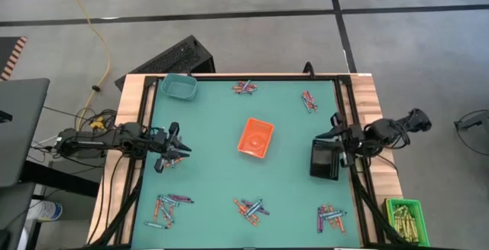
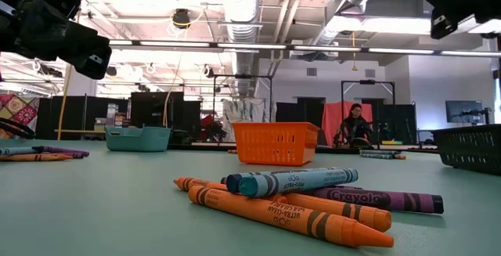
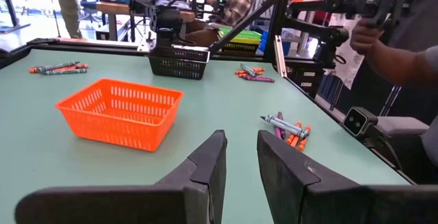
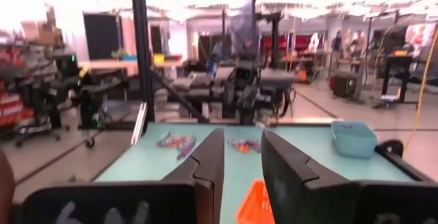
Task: Sort crayons
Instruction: Put the blue crayon into the blue bin
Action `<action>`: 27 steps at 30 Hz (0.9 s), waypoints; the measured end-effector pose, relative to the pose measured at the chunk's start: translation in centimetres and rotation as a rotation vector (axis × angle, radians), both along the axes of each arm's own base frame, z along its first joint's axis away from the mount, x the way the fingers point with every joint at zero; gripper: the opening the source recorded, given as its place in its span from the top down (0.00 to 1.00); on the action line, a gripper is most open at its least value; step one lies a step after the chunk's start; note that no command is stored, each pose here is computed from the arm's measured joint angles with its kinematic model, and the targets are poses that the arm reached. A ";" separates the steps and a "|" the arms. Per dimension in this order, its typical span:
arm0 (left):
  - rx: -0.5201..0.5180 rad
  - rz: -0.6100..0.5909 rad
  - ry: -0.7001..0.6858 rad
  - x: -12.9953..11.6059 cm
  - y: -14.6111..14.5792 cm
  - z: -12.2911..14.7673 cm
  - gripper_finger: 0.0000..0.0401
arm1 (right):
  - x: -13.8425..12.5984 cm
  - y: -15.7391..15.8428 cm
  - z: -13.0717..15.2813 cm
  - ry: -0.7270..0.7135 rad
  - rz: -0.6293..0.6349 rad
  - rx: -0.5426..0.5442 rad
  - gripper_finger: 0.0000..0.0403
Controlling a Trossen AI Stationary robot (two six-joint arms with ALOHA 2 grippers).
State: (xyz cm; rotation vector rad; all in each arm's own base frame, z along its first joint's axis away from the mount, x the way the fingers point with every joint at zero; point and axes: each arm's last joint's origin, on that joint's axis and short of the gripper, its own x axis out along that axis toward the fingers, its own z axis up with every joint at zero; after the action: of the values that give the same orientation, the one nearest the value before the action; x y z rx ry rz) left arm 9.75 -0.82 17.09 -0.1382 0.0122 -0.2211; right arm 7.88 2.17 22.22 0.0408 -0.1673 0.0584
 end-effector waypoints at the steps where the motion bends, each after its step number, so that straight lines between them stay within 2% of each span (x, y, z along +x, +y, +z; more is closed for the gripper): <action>1: 0.000 0.000 0.000 0.0 0.0 0.0 0.82 | 0.1 -0.1 0.1 -0.007 -0.018 -0.004 0.76; 12: 0.000 0.000 0.000 0.0 0.0 0.0 0.82 | 3.2 -0.8 0.7 0.034 -0.262 -0.187 0.76; 20: 0.000 0.000 0.000 0.0 0.0 0.0 0.82 | 7.0 -2.5 1.5 0.260 -0.410 -0.220 0.76; 27: 0.000 0.000 0.000 0.0 0.0 0.0 0.82 | 9.7 -5.0 2.2 0.487 -0.537 -0.184 0.75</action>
State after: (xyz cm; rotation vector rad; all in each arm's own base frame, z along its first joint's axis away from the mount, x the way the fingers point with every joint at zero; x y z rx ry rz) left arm 9.75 -0.82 17.09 -0.1381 0.0122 -0.2212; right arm 17.62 -2.85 24.40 -0.1733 0.3176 -0.4693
